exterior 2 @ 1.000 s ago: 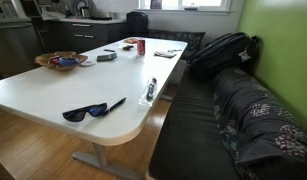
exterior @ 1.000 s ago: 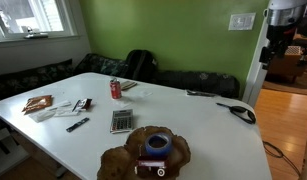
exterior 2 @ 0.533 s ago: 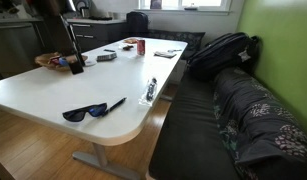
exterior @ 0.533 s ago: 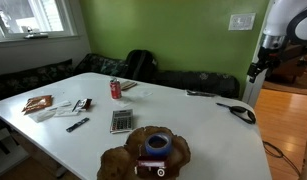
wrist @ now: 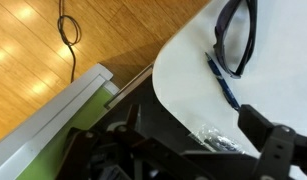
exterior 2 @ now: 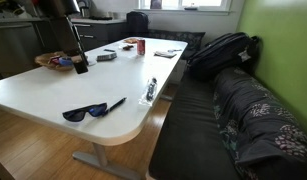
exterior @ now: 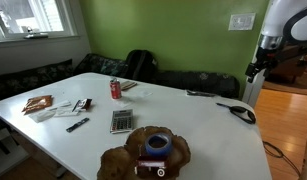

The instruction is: Place the sunglasses next to the packet

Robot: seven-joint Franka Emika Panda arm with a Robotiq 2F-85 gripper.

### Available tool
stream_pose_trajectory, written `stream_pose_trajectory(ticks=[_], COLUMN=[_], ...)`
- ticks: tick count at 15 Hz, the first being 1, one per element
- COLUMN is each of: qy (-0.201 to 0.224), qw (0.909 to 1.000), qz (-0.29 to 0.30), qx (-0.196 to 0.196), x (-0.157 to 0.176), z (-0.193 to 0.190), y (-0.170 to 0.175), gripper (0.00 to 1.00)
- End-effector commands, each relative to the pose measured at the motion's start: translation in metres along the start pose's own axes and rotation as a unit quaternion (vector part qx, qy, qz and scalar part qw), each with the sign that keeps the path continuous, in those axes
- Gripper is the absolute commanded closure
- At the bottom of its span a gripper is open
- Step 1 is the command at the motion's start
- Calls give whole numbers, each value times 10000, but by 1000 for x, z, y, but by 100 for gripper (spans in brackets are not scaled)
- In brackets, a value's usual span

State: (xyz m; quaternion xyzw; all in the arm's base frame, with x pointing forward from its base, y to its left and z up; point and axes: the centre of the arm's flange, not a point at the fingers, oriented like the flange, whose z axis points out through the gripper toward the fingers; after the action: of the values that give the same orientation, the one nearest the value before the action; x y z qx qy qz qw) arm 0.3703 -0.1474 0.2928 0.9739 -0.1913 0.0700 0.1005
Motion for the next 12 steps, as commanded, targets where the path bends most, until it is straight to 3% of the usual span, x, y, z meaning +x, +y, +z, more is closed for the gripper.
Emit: stream_pose_trajectory(ticks=[1,6,12], qy=[0,33,-426], qw=[10000,9998,9988], qz=[0,153,154], qx=[0,-86,-211], x=[0,-4,-28], z=[0,10,41], y=[0,-9,-18], gripper=[0,0,0])
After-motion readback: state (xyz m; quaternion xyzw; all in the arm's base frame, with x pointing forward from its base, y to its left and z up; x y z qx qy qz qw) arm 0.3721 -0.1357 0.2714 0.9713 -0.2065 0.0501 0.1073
